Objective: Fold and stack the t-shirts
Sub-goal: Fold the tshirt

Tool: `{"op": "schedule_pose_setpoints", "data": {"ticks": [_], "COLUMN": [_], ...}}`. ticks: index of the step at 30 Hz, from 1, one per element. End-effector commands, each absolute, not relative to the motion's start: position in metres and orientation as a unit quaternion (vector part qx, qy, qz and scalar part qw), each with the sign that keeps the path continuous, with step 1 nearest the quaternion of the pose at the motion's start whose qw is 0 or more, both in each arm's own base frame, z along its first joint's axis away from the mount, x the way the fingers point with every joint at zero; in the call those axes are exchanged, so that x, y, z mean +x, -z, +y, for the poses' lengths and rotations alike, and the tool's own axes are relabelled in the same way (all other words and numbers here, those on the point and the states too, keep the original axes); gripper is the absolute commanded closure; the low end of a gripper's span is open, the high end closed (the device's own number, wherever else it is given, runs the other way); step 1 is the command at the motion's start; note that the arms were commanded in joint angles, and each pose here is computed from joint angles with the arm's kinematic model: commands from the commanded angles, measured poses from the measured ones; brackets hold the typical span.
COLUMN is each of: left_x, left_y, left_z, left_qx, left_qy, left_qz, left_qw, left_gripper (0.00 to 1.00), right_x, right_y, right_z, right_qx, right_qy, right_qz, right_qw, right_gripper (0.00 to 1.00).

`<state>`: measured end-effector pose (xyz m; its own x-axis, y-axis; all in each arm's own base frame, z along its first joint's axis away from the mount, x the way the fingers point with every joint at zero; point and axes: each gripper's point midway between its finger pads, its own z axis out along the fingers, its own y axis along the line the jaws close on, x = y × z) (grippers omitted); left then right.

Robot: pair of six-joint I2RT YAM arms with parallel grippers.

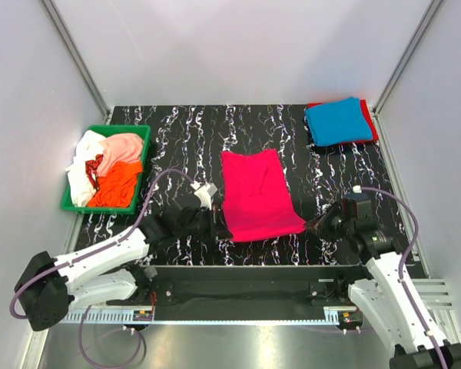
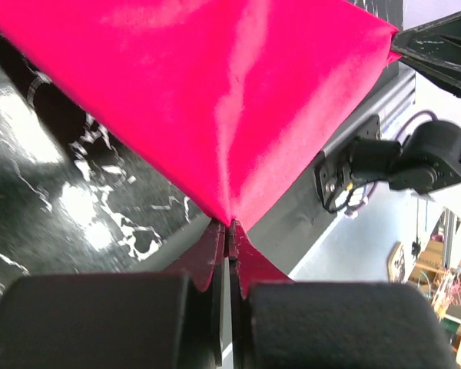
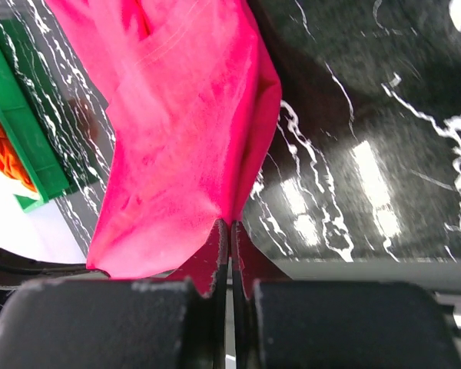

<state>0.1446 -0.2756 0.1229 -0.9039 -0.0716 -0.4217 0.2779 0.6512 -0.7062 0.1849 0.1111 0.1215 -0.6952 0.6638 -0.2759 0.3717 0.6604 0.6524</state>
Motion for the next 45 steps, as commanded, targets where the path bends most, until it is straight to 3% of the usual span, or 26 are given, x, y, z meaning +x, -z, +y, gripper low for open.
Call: {"op": "schedule_pose_setpoints", "data": {"ticks": [1,11,19,35,40,41,43,45], "left_x": [0.14,0.164,0.217,0.404,0.47,0.48,0.501,0.517], "left_y": [-0.133,-0.148,-0.167,-0.191,-0.172,-0.147,-0.143,-0.117], "left_z": [-0.279,-0.289,-0.287,-0.251,-0.252,-0.253,-0.25,-0.246], "left_qx": [0.05,0.064,0.043,-0.009,-0.006,-0.016,-0.02,-0.035], "left_qy": [0.408,0.37,0.364,0.369,0.399,0.397,0.401,0.396], "left_qz": [0.888,0.896,0.896,0.88,0.868,0.875,0.871,0.876], "left_qw": [0.208,0.235,0.25,0.299,0.297,0.277,0.285,0.272], "left_gripper": [1.0,1.0,1.0,1.0,0.99,0.99,0.93,0.9], "right_x": [0.173,0.199,0.263,0.452,0.507,0.52,0.538,0.556], "right_y": [-0.127,-0.158,-0.192,-0.223,-0.183,-0.19,-0.153,-0.151], "right_z": [0.107,0.106,0.119,0.167,0.181,0.182,0.184,0.187], "right_qx": [0.293,0.244,0.194,0.109,0.104,0.102,0.112,0.105], "right_qy": [-0.279,-0.269,-0.265,-0.283,-0.29,-0.299,-0.298,-0.317], "right_qz": [0.878,0.882,0.888,0.89,0.899,0.892,0.901,0.895], "right_qw": [0.256,0.3,0.321,0.34,0.312,0.323,0.296,0.297], "right_gripper": [1.0,1.0,1.0,0.98,0.91,0.9,0.88,0.85]}}
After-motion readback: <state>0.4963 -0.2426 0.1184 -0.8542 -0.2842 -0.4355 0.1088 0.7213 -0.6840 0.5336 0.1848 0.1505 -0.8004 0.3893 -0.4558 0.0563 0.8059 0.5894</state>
